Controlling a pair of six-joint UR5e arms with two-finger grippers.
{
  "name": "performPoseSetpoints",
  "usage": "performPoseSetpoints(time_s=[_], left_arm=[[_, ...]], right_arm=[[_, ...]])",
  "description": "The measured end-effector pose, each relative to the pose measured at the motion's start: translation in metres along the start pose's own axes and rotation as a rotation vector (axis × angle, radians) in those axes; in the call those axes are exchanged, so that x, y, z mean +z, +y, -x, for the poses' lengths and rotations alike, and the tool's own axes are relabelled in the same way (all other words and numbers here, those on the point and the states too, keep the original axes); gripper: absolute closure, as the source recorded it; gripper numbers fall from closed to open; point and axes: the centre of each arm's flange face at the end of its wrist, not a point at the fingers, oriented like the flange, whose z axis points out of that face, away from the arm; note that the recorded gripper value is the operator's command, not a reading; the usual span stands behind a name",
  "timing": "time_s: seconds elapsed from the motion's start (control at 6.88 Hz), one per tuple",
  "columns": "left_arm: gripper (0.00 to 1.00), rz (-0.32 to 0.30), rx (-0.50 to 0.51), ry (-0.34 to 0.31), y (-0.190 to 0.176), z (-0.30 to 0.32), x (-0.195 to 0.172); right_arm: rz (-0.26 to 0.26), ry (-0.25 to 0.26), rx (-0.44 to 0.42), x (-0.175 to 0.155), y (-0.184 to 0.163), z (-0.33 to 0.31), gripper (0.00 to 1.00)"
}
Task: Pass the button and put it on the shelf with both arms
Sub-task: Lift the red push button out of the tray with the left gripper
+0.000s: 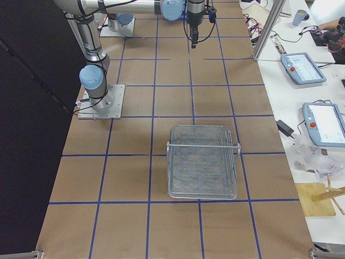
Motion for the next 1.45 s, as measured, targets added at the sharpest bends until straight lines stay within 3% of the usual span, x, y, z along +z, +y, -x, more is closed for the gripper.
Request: performPoseSetpoints(time_s=[0.29,0.58,1.02,1.45], left_arm=[[0.99,-0.010,-0.002,-0.012,-0.004,0.002,-0.008],[0.99,-0.037,0.024,-0.033,-0.026,0.000,-0.042],[1.00,-0.051,0.212,0.002,-0.115,-0.069,-0.177],[1.00,-0.119,0.488,0.043,-0.153,-0.198,-0.282]], right_arm=[[0.001,0.001,0.000,0.000,0.000,0.000,0.00],[0.001,0.001,-0.001,0.000,0.001,0.000,0.00],[-0.007,-0.002,-0.004,-0.002,-0.002,-0.007,0.00],[-0.013,-0.040,-0.098,-0.002,-0.011,-0.014,0.00]])
